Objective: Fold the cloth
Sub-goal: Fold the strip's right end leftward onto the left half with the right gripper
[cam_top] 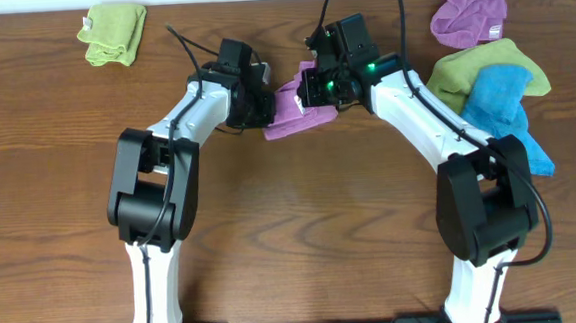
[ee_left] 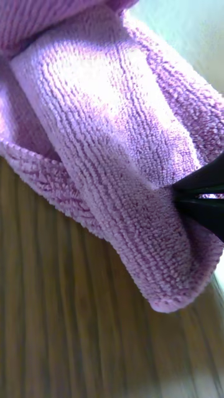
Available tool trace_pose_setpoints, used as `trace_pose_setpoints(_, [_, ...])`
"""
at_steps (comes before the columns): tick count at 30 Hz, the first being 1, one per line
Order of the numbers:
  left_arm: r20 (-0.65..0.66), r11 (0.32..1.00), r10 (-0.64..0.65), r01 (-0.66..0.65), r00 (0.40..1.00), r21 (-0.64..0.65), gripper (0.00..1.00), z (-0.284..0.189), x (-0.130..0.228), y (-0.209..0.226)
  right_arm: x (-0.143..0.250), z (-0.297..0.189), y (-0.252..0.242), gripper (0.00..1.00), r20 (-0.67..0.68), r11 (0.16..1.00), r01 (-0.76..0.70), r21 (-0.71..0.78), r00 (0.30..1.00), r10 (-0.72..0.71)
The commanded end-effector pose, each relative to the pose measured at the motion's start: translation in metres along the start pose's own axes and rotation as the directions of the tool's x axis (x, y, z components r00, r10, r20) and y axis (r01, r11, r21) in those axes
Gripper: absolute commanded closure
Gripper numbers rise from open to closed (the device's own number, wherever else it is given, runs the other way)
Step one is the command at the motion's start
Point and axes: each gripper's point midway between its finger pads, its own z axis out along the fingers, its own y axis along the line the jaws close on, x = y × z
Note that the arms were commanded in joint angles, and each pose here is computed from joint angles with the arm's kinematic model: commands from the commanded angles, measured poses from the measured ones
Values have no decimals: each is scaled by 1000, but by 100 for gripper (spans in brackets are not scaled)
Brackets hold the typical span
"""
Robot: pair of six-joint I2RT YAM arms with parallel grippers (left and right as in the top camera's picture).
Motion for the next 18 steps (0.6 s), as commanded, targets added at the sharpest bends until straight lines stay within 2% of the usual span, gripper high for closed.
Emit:
trace_pose_setpoints(1, [-70,997,-37,42,997,69,94,20,19,-6,2,1,0,99,-5,1000,19,5,1000,-19])
trace_pose_setpoints(8, [10,994,-16,14,1000,106,94,0,-6,-15,5,1,-2,99,-20,1000,12,10,1000,-12])
trace_pose_setpoints(15, [155,994,-24,6,988,113,95,-70,-41,-15,9,0,-5,99,-36,1000,4,18,999,-3])
trace_pose_setpoints(18, [214,994,-32,8,976,111,94,-114,-48,-17,10,1,-7,99,-35,999,19,37,999,-17])
